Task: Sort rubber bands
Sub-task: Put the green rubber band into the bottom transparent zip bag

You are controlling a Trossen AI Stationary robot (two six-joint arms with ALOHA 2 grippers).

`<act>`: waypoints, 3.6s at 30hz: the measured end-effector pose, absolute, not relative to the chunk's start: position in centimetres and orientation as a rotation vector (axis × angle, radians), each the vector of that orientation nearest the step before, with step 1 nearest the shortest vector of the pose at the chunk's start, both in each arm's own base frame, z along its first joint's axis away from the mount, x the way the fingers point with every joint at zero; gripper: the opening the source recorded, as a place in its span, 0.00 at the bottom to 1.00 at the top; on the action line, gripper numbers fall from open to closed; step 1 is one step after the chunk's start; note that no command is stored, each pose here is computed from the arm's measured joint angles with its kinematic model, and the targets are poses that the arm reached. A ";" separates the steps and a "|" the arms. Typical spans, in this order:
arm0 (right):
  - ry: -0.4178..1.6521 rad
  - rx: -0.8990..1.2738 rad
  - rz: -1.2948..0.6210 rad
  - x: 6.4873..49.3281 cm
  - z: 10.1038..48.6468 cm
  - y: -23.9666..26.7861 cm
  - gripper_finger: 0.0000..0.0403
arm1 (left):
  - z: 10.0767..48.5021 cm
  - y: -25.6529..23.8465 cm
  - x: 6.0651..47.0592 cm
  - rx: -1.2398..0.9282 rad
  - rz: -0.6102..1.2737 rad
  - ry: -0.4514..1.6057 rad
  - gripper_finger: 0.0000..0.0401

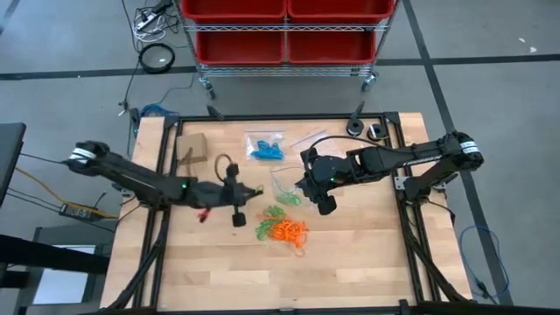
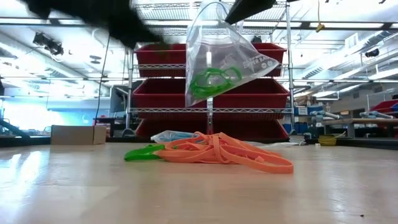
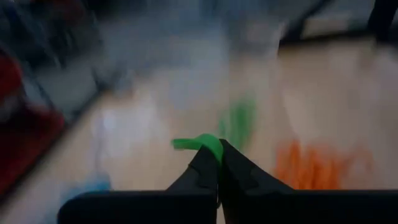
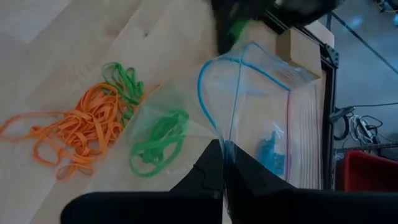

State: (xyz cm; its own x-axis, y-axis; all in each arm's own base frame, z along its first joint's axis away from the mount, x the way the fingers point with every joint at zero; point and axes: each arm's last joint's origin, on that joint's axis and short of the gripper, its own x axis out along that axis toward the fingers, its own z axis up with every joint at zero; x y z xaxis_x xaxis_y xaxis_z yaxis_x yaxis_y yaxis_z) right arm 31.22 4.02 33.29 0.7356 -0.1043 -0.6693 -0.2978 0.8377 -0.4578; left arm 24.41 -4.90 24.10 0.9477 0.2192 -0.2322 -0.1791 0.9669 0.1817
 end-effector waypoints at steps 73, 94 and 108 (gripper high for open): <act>0.721 -0.611 0.143 31.2 33.4 4.9 0.00 | 13.9 -9.4 24.0 -0.147 0.030 0.580 0.40; 0.712 -0.586 0.141 31.2 33.5 5.0 0.00 | 8.7 -10.4 26.5 0.020 0.100 0.680 0.25; 0.711 -0.585 0.140 31.3 33.5 5.0 0.00 | 13.8 -11.3 25.9 0.174 0.074 0.733 0.01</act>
